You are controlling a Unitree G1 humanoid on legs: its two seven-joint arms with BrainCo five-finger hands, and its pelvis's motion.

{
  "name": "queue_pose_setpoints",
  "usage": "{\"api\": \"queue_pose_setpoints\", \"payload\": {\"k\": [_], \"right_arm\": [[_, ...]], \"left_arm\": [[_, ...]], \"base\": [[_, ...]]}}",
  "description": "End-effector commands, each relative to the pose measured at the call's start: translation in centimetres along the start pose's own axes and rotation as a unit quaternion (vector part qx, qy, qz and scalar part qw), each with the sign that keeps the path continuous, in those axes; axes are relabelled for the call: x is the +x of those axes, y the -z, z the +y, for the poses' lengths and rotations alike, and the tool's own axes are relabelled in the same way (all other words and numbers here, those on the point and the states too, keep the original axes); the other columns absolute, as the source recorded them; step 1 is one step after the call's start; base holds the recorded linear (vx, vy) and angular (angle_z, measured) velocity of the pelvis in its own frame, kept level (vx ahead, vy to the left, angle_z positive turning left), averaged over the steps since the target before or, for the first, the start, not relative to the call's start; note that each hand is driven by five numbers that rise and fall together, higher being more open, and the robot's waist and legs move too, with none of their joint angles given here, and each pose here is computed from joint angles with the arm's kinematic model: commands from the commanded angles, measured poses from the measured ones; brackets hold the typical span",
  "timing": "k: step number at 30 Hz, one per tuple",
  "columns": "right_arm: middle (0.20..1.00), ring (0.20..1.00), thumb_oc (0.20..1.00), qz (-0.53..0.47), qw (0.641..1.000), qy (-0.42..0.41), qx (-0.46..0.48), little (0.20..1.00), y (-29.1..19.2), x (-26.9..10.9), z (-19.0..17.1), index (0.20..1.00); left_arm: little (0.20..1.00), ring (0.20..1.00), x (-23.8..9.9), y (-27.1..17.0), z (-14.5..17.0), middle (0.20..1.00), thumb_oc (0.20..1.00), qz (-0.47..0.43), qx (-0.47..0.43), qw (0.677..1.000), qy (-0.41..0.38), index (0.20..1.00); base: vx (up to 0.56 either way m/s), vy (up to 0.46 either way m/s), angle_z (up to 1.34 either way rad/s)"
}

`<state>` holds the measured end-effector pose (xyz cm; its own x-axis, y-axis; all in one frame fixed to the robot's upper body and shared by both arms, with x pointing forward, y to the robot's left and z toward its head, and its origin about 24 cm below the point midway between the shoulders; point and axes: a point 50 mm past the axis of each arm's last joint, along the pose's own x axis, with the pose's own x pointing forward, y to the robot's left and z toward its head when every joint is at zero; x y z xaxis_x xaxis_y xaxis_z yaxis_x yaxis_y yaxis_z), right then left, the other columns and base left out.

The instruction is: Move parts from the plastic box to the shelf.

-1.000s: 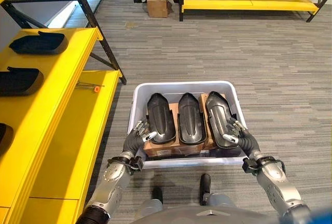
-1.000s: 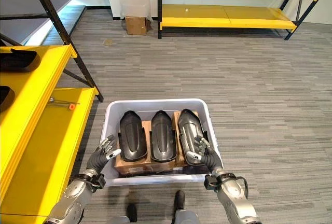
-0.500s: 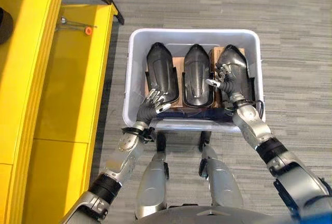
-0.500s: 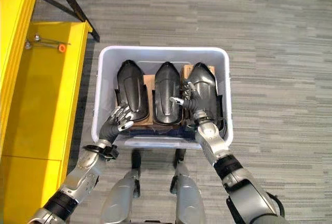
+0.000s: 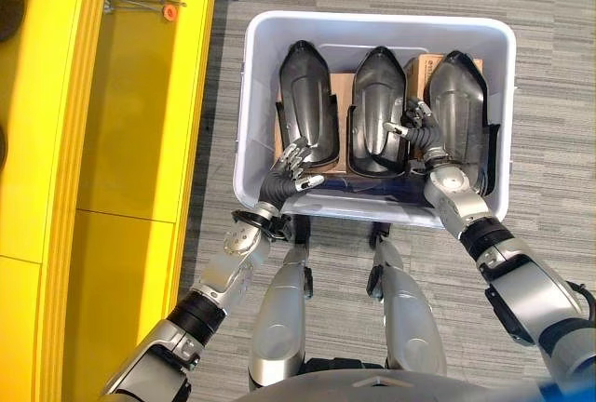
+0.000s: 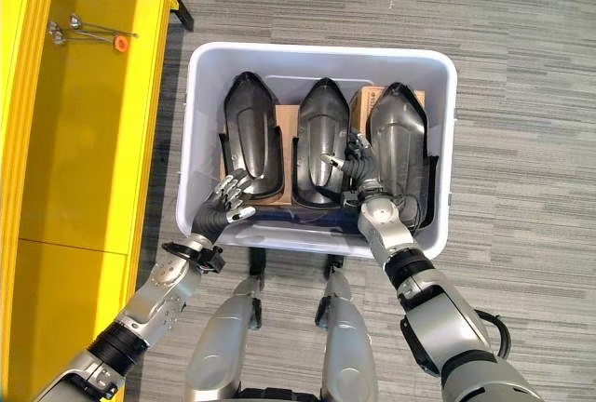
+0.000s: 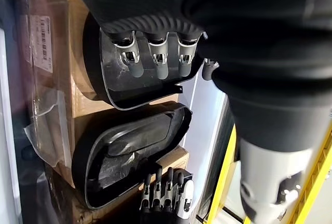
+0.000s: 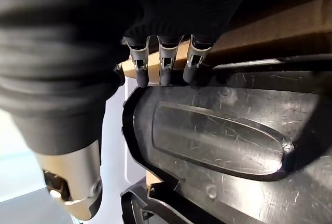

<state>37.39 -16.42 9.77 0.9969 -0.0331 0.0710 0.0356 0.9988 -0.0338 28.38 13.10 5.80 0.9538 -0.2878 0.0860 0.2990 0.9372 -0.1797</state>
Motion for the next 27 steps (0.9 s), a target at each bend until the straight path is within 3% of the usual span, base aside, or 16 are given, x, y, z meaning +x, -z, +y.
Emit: {"api": "queue_pose_setpoints", "payload": {"k": [1, 6, 16, 27], "right_arm": [[1.0, 1.0, 1.0, -0.088, 0.996, 0.003, 0.01, 1.0, -3.1, -0.4, -1.1, 1.0], [1.0, 1.0, 1.0, -0.116, 0.992, -0.033, 0.032, 1.0, -3.3, -2.0, -0.4, 1.0], [1.0, 1.0, 1.0, -0.18, 0.961, -0.166, 0.128, 1.0, -5.4, -5.6, 4.7, 1.0], [1.0, 1.0, 1.0, -0.226, 0.953, -0.146, 0.14, 1.0, -6.8, -6.8, 3.8, 1.0]], "left_arm": [[1.0, 1.0, -0.4, -1.0, -0.1, 1.0, 1.0, -0.039, -0.006, 0.999, -0.005, 1.0], [1.0, 1.0, -0.6, -1.0, 0.1, 1.0, 1.0, -0.041, -0.007, 0.999, -0.011, 1.0], [1.0, 1.0, -0.8, -0.9, 0.2, 1.0, 1.0, -0.044, -0.01, 0.999, -0.021, 1.0], [1.0, 1.0, -1.1, -1.1, 0.6, 1.0, 1.0, -0.05, -0.005, 0.998, -0.033, 1.0]], "base": [[0.0, 0.0, 0.0], [0.0, -0.004, -0.03], [0.0, -0.003, -0.03], [0.0, 0.0, 0.0]]}}
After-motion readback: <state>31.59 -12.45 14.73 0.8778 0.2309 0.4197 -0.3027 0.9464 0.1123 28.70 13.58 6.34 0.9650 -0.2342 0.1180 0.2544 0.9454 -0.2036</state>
